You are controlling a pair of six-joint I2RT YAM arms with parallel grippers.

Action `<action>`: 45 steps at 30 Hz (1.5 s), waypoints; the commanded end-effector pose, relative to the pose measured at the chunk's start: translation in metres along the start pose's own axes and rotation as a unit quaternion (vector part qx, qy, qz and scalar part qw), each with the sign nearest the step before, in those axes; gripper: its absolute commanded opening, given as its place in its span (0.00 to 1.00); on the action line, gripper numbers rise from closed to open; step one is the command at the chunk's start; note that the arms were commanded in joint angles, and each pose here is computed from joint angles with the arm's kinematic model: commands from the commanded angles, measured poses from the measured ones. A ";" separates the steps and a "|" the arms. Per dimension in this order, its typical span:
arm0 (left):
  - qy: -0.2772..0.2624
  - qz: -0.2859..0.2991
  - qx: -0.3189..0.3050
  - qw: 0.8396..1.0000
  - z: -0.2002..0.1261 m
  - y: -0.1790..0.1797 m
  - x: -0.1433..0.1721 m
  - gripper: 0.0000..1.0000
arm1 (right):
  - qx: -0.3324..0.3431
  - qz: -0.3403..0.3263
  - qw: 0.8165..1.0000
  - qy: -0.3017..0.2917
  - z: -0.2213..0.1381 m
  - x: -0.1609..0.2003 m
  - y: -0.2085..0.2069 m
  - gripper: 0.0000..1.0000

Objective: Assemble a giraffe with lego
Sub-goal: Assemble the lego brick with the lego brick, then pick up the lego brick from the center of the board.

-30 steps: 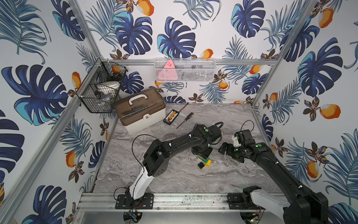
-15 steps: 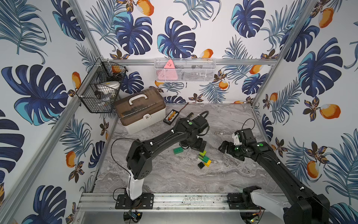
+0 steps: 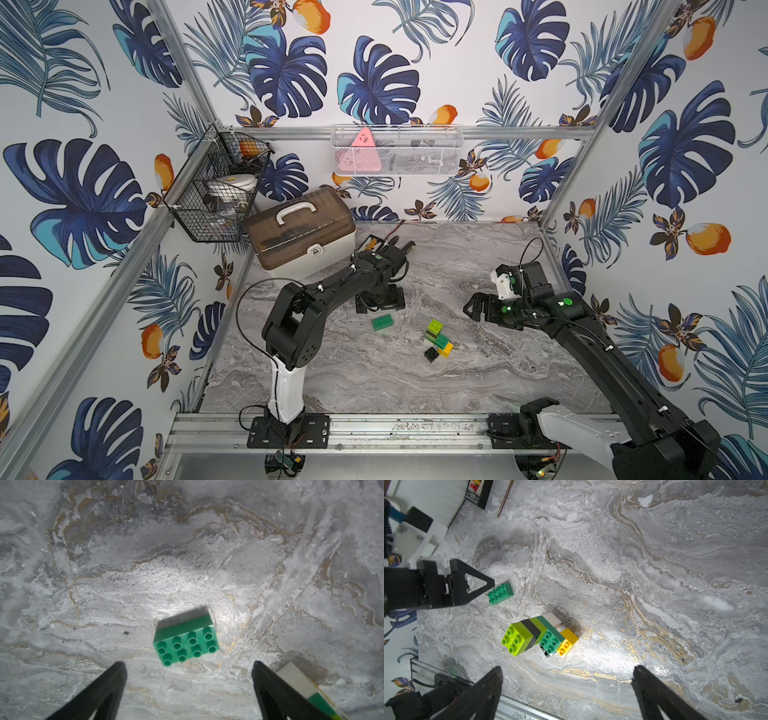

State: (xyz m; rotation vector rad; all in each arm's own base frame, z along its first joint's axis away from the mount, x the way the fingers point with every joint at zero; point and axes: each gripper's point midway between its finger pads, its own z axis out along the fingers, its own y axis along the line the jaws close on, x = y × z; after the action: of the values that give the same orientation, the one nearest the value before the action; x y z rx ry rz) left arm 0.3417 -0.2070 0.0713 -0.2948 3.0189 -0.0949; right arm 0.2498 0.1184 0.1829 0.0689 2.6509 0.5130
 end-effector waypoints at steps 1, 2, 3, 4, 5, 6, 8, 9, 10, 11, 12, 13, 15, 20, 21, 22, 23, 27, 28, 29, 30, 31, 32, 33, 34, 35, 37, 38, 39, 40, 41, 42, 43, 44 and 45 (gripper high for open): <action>-0.025 -0.037 -0.033 0.998 0.005 0.010 -0.006 0.99 | 0.009 -0.013 1.000 0.005 0.001 0.001 -0.002 1.00; -0.027 -0.041 -0.039 0.998 0.006 0.013 -0.004 0.99 | 0.008 -0.017 1.000 0.005 0.001 -0.001 0.000 1.00; -0.029 -0.044 -0.043 0.998 0.007 0.015 -0.003 0.99 | 0.007 -0.020 1.000 0.006 0.003 -0.002 0.000 1.00; -0.028 -0.046 -0.047 0.997 0.009 0.017 0.000 0.99 | 0.004 -0.025 1.000 0.007 0.004 -0.004 0.002 1.00; -0.023 -0.048 -0.047 0.997 0.012 0.018 0.002 0.99 | 0.000 -0.027 1.000 0.010 0.006 -0.005 0.004 1.00; -0.018 -0.049 -0.048 0.997 0.016 0.018 0.005 0.99 | -0.003 -0.029 1.000 0.012 0.008 -0.006 0.005 1.00; -0.012 -0.047 -0.051 0.998 0.021 0.016 0.010 0.99 | -0.011 -0.029 0.999 0.017 0.013 -0.007 0.008 1.00; -0.011 -0.046 -0.052 0.998 0.023 0.015 0.011 0.99 | -0.013 -0.029 0.999 0.019 0.016 -0.007 0.009 1.00; -0.010 -0.044 -0.051 0.998 0.025 0.013 0.013 0.99 | -0.015 -0.029 0.999 0.022 0.017 -0.007 0.010 1.00; -0.009 -0.042 -0.050 0.998 0.027 0.009 0.014 0.99 | -0.015 -0.030 0.999 0.023 0.019 -0.008 0.010 1.00; -0.007 -0.041 -0.047 0.998 0.028 0.007 0.014 0.99 | -0.015 -0.031 0.999 0.025 0.020 -0.008 0.009 1.00; -0.003 -0.037 -0.045 0.998 0.031 0.003 0.016 0.99 | -0.015 -0.032 0.999 0.026 0.021 -0.008 0.010 1.00; 0.001 -0.031 -0.047 0.998 0.034 0.000 0.018 0.99 | -0.013 -0.035 0.999 0.027 0.022 -0.008 0.009 1.00; 0.010 -0.029 -0.056 0.998 0.043 0.001 0.026 0.98 | -0.006 -0.037 0.999 0.024 0.022 -0.007 0.006 1.00; 0.011 -0.030 -0.056 0.998 0.044 0.002 0.026 0.97 | -0.005 -0.037 0.999 0.024 0.022 -0.007 0.005 1.00; 0.010 -0.029 -0.056 0.998 0.044 0.002 0.026 0.95 | -0.004 -0.037 0.999 0.024 0.022 -0.007 0.005 1.00; 0.011 -0.028 -0.058 0.998 0.044 0.002 0.026 0.93 | -0.003 -0.037 0.999 0.025 0.022 -0.006 0.004 1.00; 0.014 -0.027 -0.058 0.998 0.045 0.003 0.028 0.82 | -0.001 -0.036 0.999 0.024 0.024 -0.007 0.004 1.00; 0.012 -0.028 -0.057 0.998 0.045 0.003 0.027 0.80 | -0.002 -0.036 0.999 0.024 0.024 -0.007 0.004 1.00; 0.011 -0.027 -0.056 0.998 0.044 0.003 0.028 0.79 | -0.002 -0.035 0.999 0.025 0.025 -0.007 0.004 1.00; 0.013 -0.027 -0.058 0.998 0.045 0.004 0.028 0.77 | -0.003 -0.034 0.999 0.025 0.025 -0.007 0.004 1.00; 0.013 -0.026 -0.058 0.998 0.045 0.004 0.029 0.73 | -0.003 -0.033 0.999 0.026 0.026 -0.007 0.004 1.00; 0.015 -0.025 -0.058 0.998 0.046 0.005 0.030 0.71 | -0.003 -0.032 0.999 0.027 0.027 -0.006 0.004 1.00; 0.016 -0.025 -0.057 0.998 0.047 0.005 0.031 0.69 | -0.003 -0.031 0.999 0.027 0.027 -0.006 0.003 1.00; 0.017 -0.025 -0.057 0.998 0.047 0.005 0.032 0.68 | -0.003 -0.030 0.999 0.028 0.028 -0.006 0.004 1.00; 0.017 -0.025 -0.057 0.998 0.048 0.005 0.032 0.68 | -0.003 -0.029 0.999 0.027 0.028 -0.006 0.003 1.00; 0.017 -0.025 -0.057 0.998 0.047 0.006 0.032 0.67 | -0.003 -0.029 0.999 0.027 0.028 -0.006 0.003 1.00; 0.016 -0.023 -0.057 0.998 0.047 0.006 0.032 0.67 | -0.003 -0.029 0.999 0.028 0.028 -0.006 0.003 1.00; 0.014 -0.021 -0.057 0.998 0.046 0.006 0.031 0.67 | -0.002 -0.028 0.999 0.027 0.027 -0.006 0.003 1.00; 0.014 -0.020 -0.058 0.998 0.046 0.006 0.031 0.67 | -0.002 -0.028 0.999 0.027 0.027 -0.006 0.003 1.00; 0.014 -0.018 -0.057 0.998 0.046 0.006 0.031 0.68 | -0.001 -0.027 0.999 0.027 0.027 -0.005 0.002 1.00; 0.013 -0.016 -0.056 0.998 0.045 0.006 0.030 0.70 | 0.000 -0.026 0.999 0.027 0.027 -0.005 0.002 1.00; 0.013 -0.014 -0.057 0.998 0.045 0.006 0.031 0.73 | 0.000 -0.027 0.999 0.027 0.027 -0.005 0.002 1.00; 0.014 -0.013 -0.057 0.998 0.046 0.007 0.031 0.75 | -0.001 -0.027 0.999 0.027 0.027 -0.005 0.002 1.00; 0.014 -0.012 -0.057 0.998 0.046 0.007 0.031 0.78 | 0.000 -0.026 0.999 0.027 0.027 -0.005 0.002 1.00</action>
State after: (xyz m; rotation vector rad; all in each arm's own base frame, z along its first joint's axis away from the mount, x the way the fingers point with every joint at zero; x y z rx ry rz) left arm 0.3169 -0.2116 0.0209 -0.3674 3.0508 0.0578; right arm 0.2626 0.1293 0.1614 -0.0210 2.7151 0.5093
